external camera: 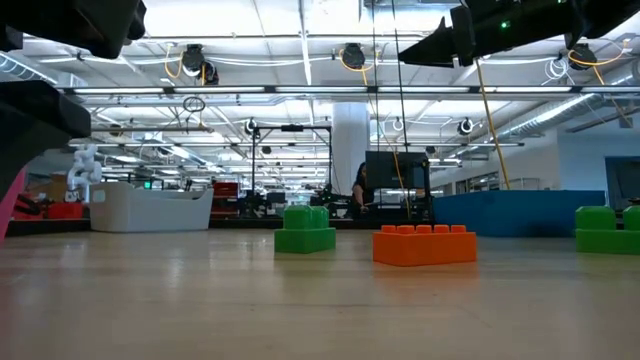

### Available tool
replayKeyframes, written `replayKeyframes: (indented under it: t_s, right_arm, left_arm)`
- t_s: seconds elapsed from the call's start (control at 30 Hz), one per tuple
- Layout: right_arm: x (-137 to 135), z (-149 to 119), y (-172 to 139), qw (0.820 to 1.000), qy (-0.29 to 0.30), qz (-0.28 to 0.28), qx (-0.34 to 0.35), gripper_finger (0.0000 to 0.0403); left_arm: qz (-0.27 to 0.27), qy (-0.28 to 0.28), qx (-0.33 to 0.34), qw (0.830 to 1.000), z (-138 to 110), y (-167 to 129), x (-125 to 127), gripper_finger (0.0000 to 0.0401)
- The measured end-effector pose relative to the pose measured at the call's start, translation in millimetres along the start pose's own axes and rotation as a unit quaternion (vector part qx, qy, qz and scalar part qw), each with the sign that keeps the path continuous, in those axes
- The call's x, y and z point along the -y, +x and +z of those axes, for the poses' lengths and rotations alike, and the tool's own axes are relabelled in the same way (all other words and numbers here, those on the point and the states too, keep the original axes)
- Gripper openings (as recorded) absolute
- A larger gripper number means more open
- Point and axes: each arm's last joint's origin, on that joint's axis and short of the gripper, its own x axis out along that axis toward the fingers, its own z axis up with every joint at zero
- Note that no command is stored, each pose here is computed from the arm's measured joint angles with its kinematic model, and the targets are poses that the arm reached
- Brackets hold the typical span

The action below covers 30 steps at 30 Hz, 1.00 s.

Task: Sort & place blocks by color
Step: Put the blue game piece into the red bin

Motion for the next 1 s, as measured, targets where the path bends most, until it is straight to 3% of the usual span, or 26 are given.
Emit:
replayKeyframes:
  t_s: [0.17, 0.37, 0.53, 0.7, 0.83, 1.0]
  right_arm:
    - [0.0, 0.0, 0.0, 1.0, -0.001, 0.0, 0.0, 0.0238]
    - [0.2, -0.1, 0.0, 1.0, -0.001, -0.002, -0.001, 0.0238]
    - [0.2, 0.0, 0.0, 1.0, -0.001, -0.002, 0.0, 0.0238]
    - [0.2, 0.0, 0.0, 1.0, -0.001, -0.002, 0.0, 0.0238]
    - [0.1, -0.4, 0.0, 1.0, -0.001, -0.001, -0.002, 0.0238]
    - [-0.2, -1.2, 0.1, 1.0, -0.003, 0.0, -0.006, 0.0238]
  left_arm:
    - [0.02, 0.003, -0.003, 1.0, -1.5, -0.3, -3.2, 0.0293]
    - [0.02, -0.01, -0.004, 1.0, 3.5, -0.2, -7.8, 0.0135]
    - [0.019, -0.011, -0.043, 0.999, 19.5, -16.8, -16.1, 0.0138]
    - [0.054, -0.034, -0.069, 0.996, 32.8, -66.6, -32.7, 0.0138]
    - [0.093, -0.052, -0.079, 0.991, 23.0, -109.2, -37.9, 0.0138]
    - [0.108, -0.112, -0.08, 0.985, -8.5, -144.1, -33.4, 0.0138]
